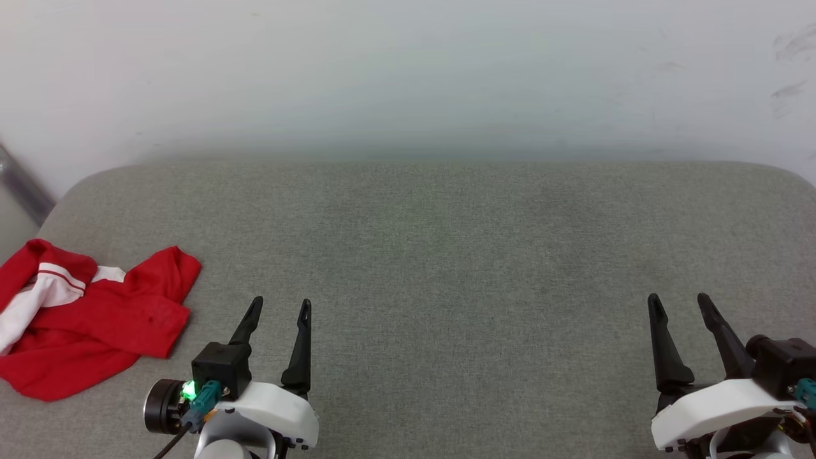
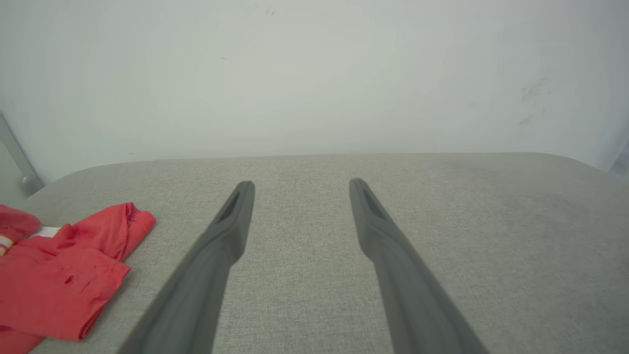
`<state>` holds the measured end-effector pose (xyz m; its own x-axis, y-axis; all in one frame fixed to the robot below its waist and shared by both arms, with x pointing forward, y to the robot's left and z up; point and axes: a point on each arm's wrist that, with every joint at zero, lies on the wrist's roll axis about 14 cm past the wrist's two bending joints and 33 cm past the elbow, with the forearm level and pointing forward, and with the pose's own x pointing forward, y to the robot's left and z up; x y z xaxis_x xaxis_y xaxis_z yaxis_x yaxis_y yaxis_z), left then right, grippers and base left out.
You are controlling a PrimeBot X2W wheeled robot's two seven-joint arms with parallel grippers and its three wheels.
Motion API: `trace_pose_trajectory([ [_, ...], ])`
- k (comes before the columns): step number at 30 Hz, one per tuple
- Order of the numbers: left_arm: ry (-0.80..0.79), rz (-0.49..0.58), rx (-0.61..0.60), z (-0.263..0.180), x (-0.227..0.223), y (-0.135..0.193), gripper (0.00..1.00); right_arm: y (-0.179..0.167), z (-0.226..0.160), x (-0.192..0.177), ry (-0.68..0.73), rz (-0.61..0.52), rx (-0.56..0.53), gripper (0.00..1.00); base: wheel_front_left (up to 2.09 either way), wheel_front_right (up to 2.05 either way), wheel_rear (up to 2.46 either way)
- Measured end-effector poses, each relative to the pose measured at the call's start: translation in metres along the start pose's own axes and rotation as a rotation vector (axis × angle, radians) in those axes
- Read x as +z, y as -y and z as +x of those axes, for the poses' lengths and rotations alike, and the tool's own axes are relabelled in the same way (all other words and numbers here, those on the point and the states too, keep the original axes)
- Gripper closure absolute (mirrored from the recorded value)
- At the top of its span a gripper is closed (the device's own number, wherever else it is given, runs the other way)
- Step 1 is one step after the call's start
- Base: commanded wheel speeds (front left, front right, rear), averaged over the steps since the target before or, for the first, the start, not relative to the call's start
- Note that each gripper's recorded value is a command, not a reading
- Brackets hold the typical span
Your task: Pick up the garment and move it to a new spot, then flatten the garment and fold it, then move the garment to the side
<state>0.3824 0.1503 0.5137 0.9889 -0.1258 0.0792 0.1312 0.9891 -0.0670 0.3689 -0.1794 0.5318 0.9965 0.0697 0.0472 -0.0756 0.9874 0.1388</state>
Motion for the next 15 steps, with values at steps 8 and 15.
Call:
trace_pose_trajectory([
  [8,0.007,0.04,-0.001,-0.0009,0.0003,0.0002,0.0,-0.0004,0.0001,-0.0005,0.002,-0.042,0.002,0.0,0.0,0.0,0.0],
  [15,-0.002,0.046,-0.005,-0.0011,-0.0032,0.0009,0.0,0.0022,-0.0005,-0.0035,-0.001,-0.029,-0.006,0.0,0.0,0.0,0.0],
])
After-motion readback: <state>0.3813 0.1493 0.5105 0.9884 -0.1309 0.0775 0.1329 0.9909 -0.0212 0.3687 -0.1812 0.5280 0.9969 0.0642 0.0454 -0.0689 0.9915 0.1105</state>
